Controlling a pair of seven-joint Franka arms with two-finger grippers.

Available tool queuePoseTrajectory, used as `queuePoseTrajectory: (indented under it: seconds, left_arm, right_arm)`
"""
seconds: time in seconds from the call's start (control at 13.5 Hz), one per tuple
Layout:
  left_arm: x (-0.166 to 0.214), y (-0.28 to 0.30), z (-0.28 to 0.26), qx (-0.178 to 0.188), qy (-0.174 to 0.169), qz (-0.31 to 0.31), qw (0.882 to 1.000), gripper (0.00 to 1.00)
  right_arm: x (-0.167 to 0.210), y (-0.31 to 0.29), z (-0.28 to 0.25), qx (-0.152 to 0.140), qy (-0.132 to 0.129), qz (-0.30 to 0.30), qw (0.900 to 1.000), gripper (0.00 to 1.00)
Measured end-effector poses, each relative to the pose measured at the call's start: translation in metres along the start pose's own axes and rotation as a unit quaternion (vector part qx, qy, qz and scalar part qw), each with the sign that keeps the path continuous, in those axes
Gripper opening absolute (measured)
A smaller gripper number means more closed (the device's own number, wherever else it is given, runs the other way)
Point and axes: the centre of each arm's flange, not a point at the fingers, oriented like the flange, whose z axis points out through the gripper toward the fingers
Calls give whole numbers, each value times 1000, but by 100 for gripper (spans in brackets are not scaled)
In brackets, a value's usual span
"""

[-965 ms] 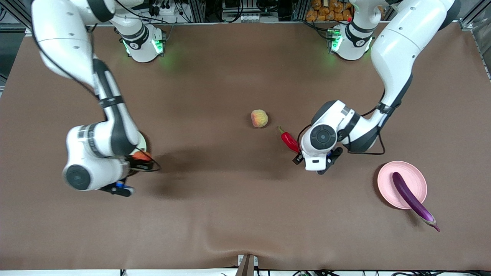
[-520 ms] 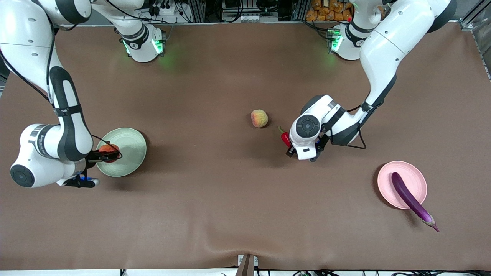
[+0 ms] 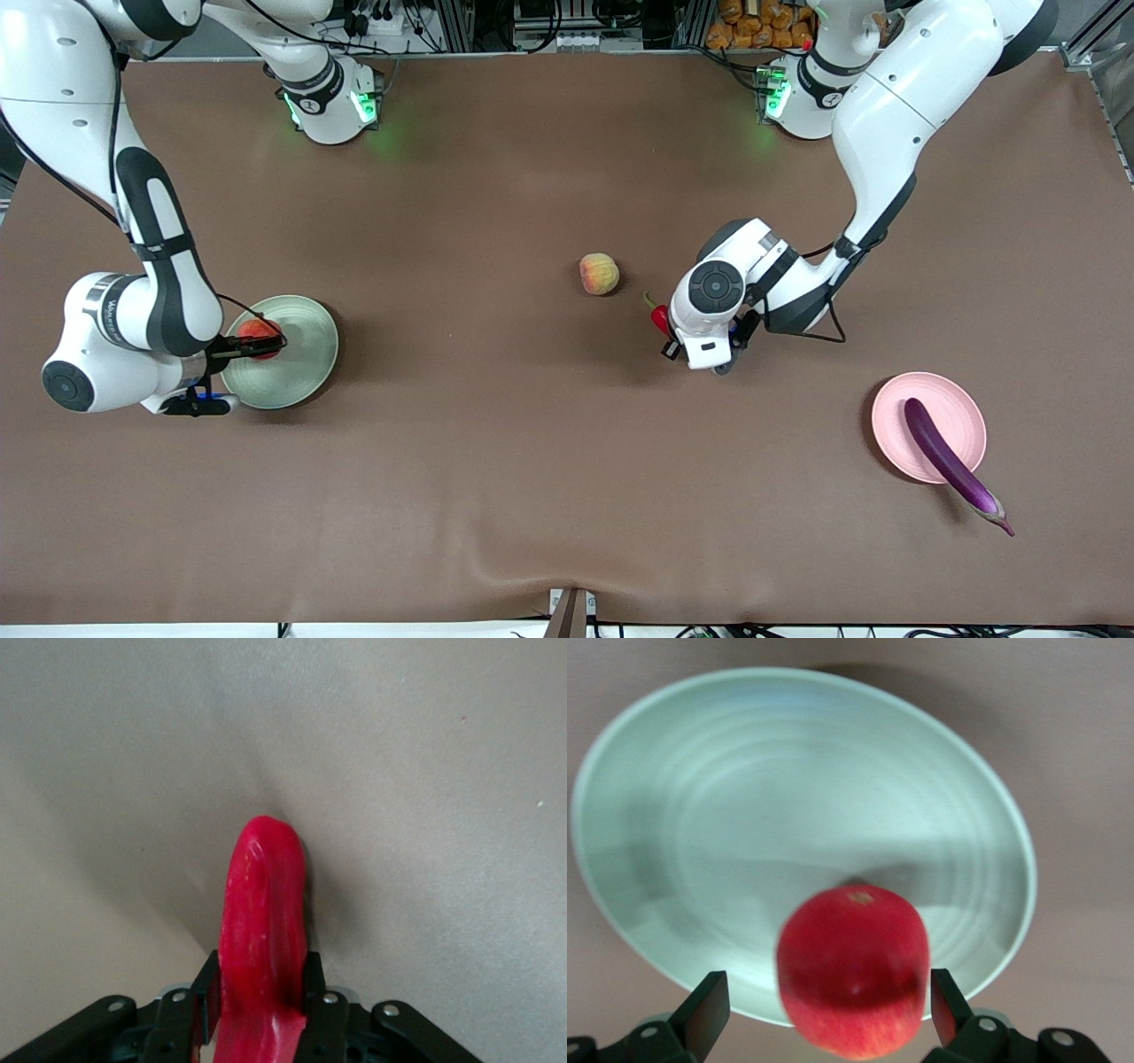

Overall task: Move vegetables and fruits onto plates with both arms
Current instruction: 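Place the apple on the green plate while the left gripper grasps the chili, then grasp the peach with the right gripper while the left gripper lowers the chili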

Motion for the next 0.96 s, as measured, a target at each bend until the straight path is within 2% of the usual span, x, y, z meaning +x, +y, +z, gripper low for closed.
queuePoseTrajectory:
  seconds: [0.15, 0.45, 0.67, 0.96]
  left_arm:
    - [25, -1, -11, -9, 4, 23, 1000, 39]
    - [132, -24, -64, -22, 19, 102, 994, 39]
    - [193, -52, -99, -17, 26, 173, 984, 39]
    - [281, -95, -105, -13, 26, 249, 968, 39]
  right_arm:
    - [-3, -38, -32, 12, -2, 1, 1000, 100]
    - [-19, -186, -103, 46, 5, 102, 994, 100]
    - [-38, -305, -93, 81, -10, 172, 982, 100]
    - [-56, -412, -62, 107, 3, 237, 966, 100]
